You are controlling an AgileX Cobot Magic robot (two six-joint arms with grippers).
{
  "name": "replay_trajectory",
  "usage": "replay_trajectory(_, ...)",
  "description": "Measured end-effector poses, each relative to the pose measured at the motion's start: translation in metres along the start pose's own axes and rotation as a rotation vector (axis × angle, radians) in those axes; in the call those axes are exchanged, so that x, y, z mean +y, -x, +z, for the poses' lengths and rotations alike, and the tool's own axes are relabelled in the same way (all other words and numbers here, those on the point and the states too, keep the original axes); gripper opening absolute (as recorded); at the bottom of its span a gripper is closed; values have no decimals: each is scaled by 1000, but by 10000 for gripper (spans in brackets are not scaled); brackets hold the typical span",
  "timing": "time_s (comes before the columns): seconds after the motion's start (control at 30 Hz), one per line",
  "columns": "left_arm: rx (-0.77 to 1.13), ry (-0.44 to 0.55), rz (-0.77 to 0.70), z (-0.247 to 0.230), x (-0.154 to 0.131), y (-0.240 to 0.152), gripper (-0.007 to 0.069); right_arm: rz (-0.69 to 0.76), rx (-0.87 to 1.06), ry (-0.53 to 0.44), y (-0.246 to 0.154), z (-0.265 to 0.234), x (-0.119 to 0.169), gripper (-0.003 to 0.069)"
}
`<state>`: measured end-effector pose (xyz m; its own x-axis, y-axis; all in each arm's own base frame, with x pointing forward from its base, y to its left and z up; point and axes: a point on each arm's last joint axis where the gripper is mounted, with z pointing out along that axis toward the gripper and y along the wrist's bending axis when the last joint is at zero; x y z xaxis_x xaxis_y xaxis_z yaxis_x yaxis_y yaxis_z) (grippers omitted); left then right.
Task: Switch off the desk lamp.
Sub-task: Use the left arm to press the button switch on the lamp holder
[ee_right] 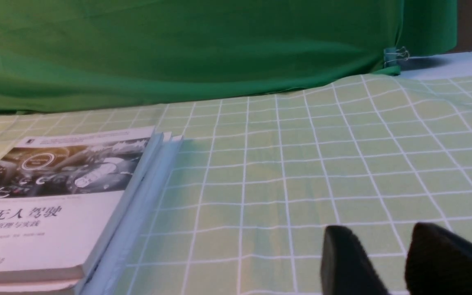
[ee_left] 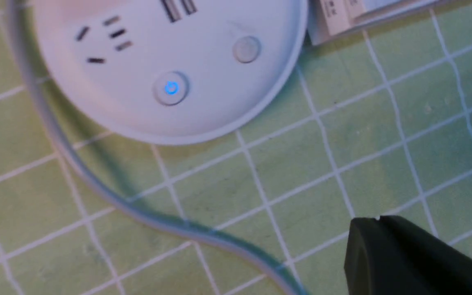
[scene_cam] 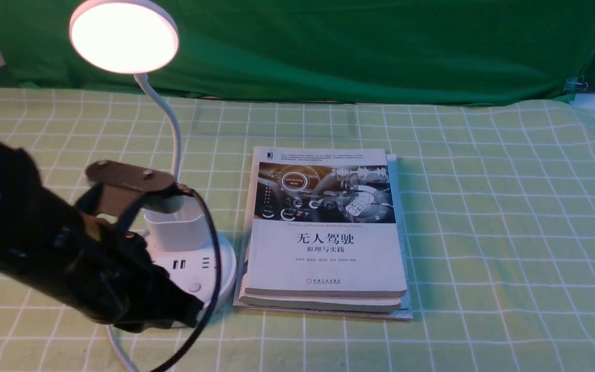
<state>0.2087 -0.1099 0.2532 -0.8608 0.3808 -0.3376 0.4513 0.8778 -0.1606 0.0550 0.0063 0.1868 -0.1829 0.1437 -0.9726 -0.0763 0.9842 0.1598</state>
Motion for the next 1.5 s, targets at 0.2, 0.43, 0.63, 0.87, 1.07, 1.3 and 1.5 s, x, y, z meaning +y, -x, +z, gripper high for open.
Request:
replay_trajectory(0.2,81,-2,36,24,-5,27,1,-2,0,0,0,0,0,239)
replay_trajectory(0.43,134,18,55,43,-2,57,1,0,1,0,0,0,0,239)
replay_trajectory(0.63,198,49,54,55,8,73,1,-2,1,0,0,0,0,239)
replay_trajectory(0.87,230,91,14,69,27,76,1,-1,1,0,0,0,0,239)
replay_trajectory(1.07,222,99,3,73,31,77,1,-1,1,0,0,0,0,239)
replay_trajectory(1.3,228,102,-2,92,35,79,1,-2,1,0,0,0,0,239)
replay_trajectory(1.5,252,99,-6,98,36,79,1,-1,-1,0,0,0,0,239)
